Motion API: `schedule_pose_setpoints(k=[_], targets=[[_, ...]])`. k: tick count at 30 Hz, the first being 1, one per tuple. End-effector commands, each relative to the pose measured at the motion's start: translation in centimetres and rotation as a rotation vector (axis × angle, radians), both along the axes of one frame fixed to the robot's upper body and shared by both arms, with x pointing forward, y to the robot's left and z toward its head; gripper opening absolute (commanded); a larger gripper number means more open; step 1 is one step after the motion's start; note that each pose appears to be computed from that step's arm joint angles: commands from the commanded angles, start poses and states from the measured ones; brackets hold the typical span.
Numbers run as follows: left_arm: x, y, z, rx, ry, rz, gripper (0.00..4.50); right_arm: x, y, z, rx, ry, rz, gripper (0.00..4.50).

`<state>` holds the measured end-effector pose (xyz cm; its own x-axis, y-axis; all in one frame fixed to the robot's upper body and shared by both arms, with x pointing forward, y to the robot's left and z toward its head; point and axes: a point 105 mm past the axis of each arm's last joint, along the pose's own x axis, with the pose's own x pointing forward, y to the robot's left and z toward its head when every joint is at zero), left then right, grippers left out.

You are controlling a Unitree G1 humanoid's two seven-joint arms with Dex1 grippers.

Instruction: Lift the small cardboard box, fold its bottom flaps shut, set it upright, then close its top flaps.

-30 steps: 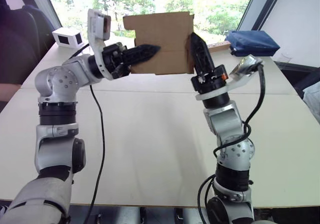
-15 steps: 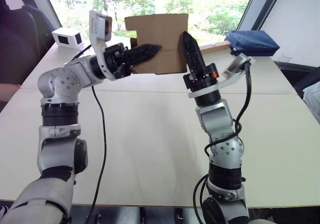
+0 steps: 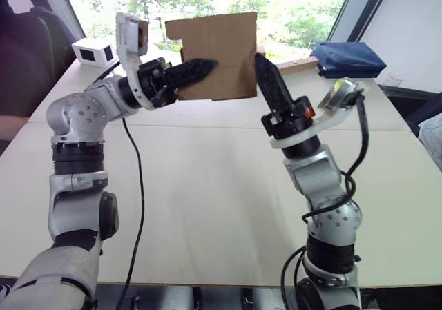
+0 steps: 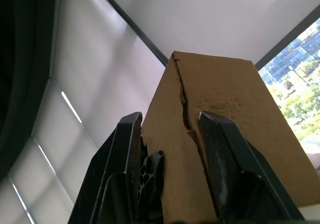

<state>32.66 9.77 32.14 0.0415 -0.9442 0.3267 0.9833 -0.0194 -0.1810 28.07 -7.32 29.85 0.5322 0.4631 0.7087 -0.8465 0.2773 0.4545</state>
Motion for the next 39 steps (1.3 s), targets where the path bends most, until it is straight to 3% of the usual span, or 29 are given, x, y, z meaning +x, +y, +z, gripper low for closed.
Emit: schedule_pose_setpoints(k=[1, 9, 23, 31, 36, 39], targets=[[-0.7, -0.2, 0.9, -0.002, -0.042, -0.023, 0.0, -0.9, -0.6, 0.8, 0.026, -0.038, 0.004, 0.01], [-1.3, -0.8, 0.6, 0.017, -0.045, -0.062, 0.0, 0.8, -0.8, -0.2, -0.019, 0.008, -0.049, 0.01], [-1.3, -1.1, -0.4, 0.078, -0.026, -0.084, 0.0, -1.0, 2.4, -1.4, -0.181, -0.038, 0.122, 0.01], [-1.3, -1.2, -1.0, 0.127, -0.023, -0.094, 0.0, -1.0, 2.5, -2.2, -0.246, -0.031, 0.096, 0.01], [-1.1, -1.1, -0.9, 0.261, -0.069, -0.075, 0.0, -1.1, -1.0, -3.1, -0.328, 0.003, -0.006, 0.01], [-1.4, -1.4, -1.3, 0.404, -0.132, -0.086, 0.0, -1.5, -2.9, -4.2, -0.447, 0.026, -0.044, 0.01]])
